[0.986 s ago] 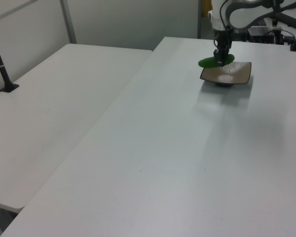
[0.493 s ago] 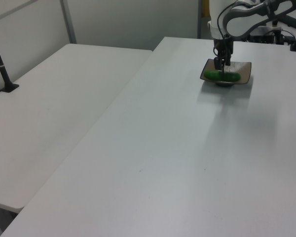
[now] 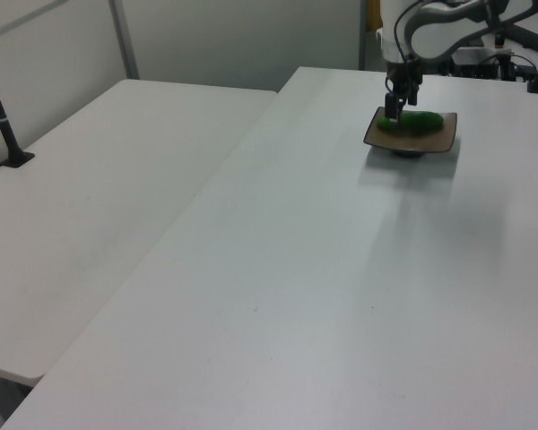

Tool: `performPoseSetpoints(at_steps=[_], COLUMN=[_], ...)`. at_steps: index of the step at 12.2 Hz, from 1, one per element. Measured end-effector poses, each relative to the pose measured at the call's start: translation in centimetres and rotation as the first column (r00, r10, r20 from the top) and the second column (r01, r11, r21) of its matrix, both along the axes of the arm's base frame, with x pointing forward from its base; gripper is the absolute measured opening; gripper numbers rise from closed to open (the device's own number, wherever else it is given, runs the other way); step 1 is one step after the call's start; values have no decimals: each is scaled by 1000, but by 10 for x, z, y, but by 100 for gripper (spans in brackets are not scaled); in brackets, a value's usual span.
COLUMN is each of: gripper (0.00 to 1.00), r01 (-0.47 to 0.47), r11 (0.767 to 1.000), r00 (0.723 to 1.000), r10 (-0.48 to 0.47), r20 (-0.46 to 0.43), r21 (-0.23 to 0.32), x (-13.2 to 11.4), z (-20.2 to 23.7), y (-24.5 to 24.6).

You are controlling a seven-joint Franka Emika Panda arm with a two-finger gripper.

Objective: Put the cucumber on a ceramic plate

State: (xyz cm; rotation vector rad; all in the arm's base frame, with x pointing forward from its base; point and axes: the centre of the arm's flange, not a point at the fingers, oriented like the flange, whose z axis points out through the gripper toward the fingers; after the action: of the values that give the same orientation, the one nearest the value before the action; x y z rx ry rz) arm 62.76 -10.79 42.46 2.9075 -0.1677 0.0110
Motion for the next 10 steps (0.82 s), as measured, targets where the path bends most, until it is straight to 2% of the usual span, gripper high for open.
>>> performPoseSetpoints(at_steps=[1,4,7,10], gripper=[100,100,100,100], r01=[15,60,83,58], r11=[999,985,966,965], r00=[999,988,982,980], r10=[-16,-82,-121,-104], r20=[31,132,145,171], r21=[28,161,246,257], x=[1,-6,-26,-36], z=[15,75,116,138], y=[2,14,24,30])
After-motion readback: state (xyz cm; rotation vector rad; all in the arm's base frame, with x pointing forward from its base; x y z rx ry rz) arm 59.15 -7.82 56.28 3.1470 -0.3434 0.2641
